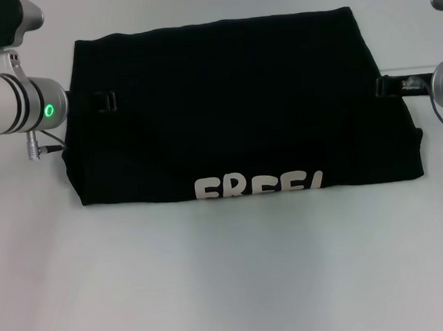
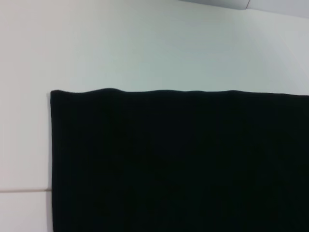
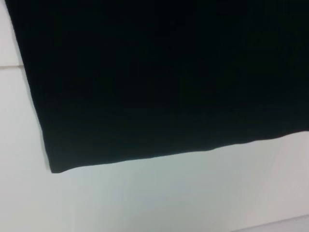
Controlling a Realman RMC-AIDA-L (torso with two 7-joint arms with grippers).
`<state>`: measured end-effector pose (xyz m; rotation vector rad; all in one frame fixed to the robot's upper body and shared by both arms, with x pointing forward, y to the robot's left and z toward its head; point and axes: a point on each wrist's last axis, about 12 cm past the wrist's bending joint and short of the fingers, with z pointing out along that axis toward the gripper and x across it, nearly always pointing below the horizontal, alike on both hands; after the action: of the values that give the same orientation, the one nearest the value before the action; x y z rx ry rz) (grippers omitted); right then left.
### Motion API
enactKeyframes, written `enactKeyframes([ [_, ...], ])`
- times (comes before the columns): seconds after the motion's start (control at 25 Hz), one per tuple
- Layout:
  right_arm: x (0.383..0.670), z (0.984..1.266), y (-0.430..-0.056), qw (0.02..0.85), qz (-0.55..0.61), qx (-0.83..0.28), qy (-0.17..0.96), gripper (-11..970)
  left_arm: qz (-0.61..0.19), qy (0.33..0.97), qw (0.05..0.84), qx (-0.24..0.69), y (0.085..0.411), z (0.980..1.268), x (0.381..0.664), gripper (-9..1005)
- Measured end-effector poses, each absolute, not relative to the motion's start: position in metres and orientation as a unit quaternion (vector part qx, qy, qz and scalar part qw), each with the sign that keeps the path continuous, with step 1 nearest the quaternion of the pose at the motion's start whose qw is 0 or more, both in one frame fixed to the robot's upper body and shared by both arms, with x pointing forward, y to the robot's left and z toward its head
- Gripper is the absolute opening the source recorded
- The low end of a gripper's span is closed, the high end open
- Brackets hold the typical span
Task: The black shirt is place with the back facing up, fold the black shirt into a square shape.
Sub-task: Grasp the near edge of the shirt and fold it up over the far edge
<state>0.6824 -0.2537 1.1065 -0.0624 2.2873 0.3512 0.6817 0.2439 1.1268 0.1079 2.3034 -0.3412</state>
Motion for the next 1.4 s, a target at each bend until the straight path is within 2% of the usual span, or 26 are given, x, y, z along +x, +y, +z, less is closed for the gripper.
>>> enactKeyframes([
  [0.4,0.674,1.112,-0.264,0.356,0.177,-0.046,0.916,63,-0.155,0.918,0.362,0.049,0.258,1.125,0.667,41],
  [0.88,0.671,1.145,-0.278,0.338,0.223,-0.063,0.912,63,-0.184,0.909,0.367,0.063,0.272,1.155,0.658,41],
  [1.16,0.663,1.168,-0.281,0.342,0.268,-0.080,0.897,63,-0.220,0.885,0.404,0.069,0.283,1.189,0.639,42],
  [1.4,0.671,1.175,-0.288,0.372,0.264,-0.058,0.888,63,-0.230,0.882,0.406,0.064,0.287,1.196,0.646,42],
])
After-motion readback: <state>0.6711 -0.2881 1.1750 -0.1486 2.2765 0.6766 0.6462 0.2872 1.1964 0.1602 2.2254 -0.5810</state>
